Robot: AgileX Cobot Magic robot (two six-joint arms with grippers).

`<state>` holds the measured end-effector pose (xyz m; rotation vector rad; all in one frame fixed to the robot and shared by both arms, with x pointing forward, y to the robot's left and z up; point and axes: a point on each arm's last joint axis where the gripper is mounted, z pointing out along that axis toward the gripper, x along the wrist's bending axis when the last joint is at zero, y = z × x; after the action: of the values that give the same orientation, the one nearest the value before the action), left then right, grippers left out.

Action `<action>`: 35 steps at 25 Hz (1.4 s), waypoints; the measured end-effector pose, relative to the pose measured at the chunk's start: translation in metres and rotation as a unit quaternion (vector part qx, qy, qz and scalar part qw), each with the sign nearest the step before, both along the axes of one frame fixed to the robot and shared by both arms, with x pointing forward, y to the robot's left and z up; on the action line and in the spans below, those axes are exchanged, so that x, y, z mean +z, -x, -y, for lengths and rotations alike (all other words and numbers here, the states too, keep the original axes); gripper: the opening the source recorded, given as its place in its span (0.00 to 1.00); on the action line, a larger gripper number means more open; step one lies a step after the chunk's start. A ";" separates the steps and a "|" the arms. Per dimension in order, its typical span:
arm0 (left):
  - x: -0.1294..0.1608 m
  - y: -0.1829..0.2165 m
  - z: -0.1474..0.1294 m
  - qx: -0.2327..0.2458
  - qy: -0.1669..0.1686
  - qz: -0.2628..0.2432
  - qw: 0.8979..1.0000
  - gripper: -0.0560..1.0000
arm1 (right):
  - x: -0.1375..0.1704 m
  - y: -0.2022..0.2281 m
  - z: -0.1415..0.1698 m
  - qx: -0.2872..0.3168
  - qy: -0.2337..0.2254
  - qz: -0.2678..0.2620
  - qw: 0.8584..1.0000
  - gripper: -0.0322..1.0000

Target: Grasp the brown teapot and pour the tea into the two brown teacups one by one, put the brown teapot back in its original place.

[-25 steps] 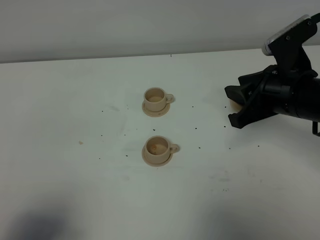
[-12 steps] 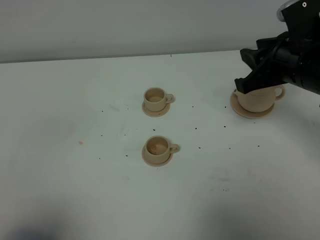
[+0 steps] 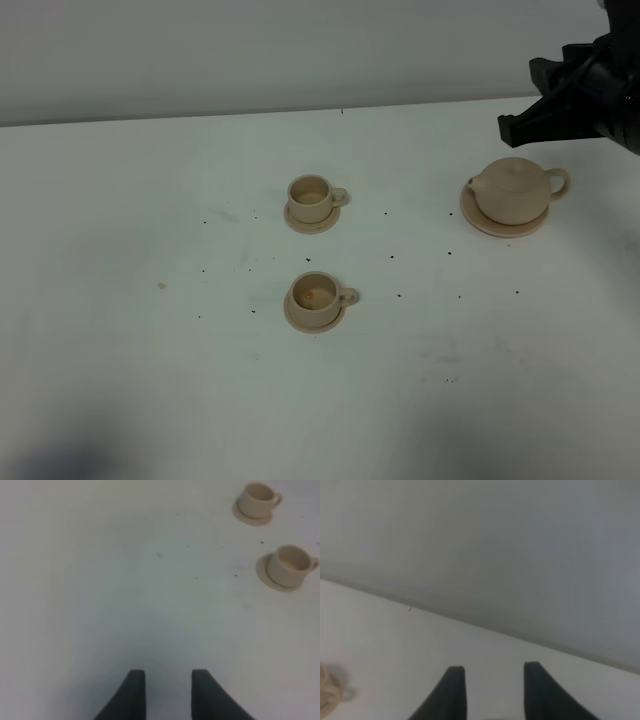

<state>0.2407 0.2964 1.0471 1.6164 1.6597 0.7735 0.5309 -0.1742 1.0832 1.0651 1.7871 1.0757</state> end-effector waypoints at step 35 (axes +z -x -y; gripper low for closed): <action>0.000 0.000 0.000 0.027 0.000 0.000 1.000 0.29 | -0.067 -0.110 0.024 0.182 0.290 -0.229 0.911 0.30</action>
<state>0.2409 0.2963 1.0471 1.5770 1.7097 0.8008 0.6413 -0.1978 1.0165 0.6510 2.5448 0.4289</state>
